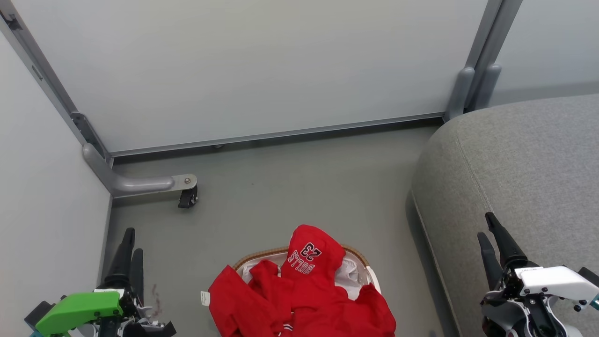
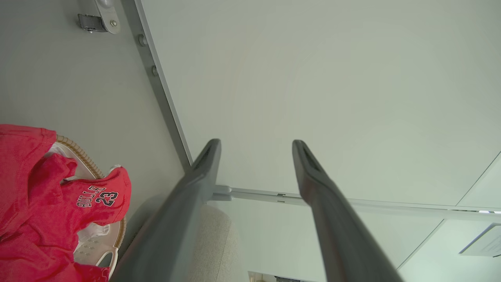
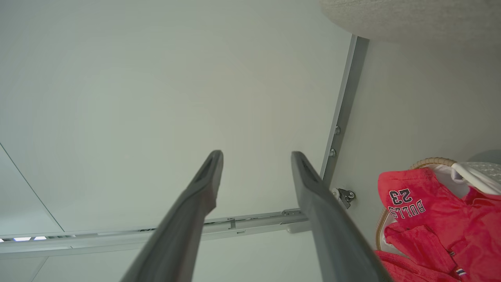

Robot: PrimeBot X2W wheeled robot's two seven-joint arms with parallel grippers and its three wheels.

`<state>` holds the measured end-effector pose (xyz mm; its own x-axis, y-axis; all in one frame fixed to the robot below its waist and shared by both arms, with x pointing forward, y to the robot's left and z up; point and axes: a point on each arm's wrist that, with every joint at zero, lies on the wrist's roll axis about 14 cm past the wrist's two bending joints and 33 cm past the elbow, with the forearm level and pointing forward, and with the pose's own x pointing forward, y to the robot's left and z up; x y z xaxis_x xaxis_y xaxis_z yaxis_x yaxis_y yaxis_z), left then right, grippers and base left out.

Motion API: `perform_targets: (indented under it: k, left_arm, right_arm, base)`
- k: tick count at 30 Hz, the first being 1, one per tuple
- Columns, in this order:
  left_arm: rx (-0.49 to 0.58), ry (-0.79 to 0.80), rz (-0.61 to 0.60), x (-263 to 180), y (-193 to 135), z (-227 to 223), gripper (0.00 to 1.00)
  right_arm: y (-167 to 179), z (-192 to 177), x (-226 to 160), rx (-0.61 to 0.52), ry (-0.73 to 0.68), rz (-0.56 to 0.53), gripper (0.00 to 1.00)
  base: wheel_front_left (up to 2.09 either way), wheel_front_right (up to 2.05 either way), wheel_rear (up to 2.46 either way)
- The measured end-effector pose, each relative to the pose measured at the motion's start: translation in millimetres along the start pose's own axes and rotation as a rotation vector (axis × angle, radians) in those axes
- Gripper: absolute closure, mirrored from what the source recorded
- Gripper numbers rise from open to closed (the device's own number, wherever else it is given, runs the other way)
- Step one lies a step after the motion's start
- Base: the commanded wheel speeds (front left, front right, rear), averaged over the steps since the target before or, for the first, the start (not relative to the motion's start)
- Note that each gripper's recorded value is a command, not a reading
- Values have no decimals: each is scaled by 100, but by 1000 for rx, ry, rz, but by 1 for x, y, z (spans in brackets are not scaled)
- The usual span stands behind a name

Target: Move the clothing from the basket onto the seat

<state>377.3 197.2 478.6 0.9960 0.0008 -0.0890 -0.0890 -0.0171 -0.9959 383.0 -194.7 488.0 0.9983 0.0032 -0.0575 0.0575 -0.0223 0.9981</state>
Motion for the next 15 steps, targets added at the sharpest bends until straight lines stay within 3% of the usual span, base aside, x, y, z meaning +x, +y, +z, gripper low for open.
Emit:
perform_targets:
  k: [5, 15]
  left_arm:
    - [32, -18, 17, -1, 5, 2, 0]
    - [271, -29, 36, 0, 7, 3, 0]
  right_arm:
    - [0, 1, 0, -29, -9, -3, 0]
    - [2, 3, 3, -243, -16, -5, 0]
  base:
    - [0, 0, 0]
    - [0, 0, 0]
